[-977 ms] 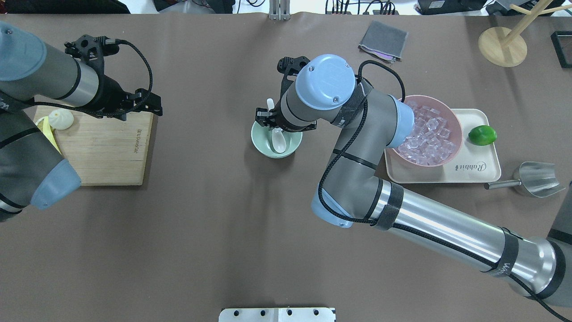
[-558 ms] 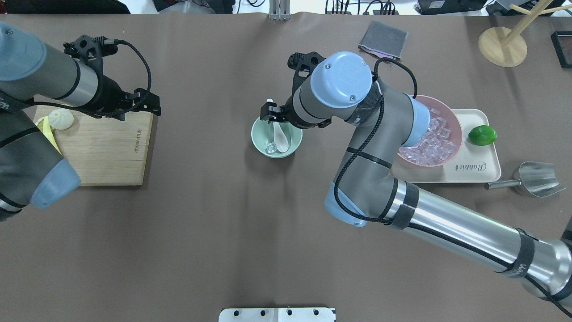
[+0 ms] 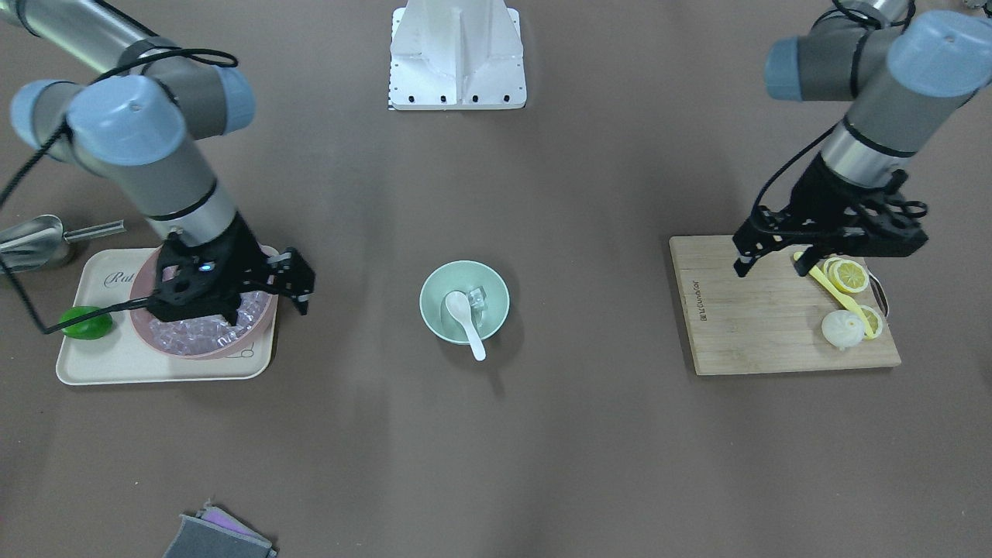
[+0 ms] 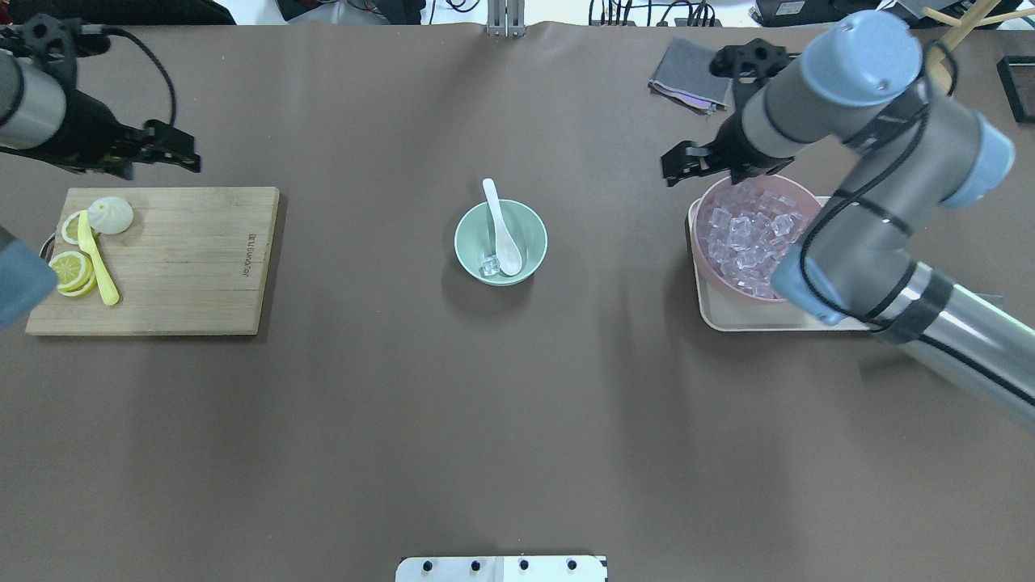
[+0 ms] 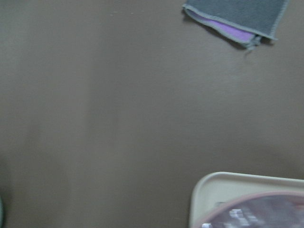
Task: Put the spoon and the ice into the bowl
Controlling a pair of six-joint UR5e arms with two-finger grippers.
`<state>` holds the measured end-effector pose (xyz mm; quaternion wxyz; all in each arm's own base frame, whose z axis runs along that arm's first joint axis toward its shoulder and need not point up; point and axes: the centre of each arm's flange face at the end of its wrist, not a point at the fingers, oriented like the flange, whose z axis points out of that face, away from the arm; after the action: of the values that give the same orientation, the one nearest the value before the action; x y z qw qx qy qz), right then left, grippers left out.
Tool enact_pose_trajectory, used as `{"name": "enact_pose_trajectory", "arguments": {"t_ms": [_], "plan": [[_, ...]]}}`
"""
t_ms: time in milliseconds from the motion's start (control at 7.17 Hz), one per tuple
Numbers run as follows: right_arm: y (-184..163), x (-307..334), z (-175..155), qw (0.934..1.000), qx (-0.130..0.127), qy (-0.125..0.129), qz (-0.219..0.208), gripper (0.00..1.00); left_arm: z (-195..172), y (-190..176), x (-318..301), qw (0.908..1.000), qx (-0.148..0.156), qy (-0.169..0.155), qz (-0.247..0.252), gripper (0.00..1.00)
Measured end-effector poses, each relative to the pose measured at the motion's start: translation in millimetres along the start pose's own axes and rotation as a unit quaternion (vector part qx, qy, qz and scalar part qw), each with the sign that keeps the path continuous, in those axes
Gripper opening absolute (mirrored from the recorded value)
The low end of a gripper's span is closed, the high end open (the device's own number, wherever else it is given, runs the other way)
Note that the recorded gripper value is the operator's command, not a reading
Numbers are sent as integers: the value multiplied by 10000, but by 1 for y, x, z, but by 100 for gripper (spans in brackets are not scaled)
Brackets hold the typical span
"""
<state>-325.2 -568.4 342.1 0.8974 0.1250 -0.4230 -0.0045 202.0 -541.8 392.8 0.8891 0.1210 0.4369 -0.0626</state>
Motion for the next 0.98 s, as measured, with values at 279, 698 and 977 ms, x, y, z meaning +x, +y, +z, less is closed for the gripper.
{"name": "enact_pose_trajectory", "arguments": {"t_ms": [279, 698, 977], "plan": [[-7, 169, -54, 9990, -166, 74, -407, 100, -37, -6, -125, 9976, -6, -285, 637, 97], [46, 340, -96, 9956, -344, 334, -799, 100, -55, 19, -246, 9900, -247, -558, 1276, 97], [73, 395, -107, 9919, -563, 489, -1031, 100, -55, 41, -288, 9891, -439, -509, 1306, 98]]}}
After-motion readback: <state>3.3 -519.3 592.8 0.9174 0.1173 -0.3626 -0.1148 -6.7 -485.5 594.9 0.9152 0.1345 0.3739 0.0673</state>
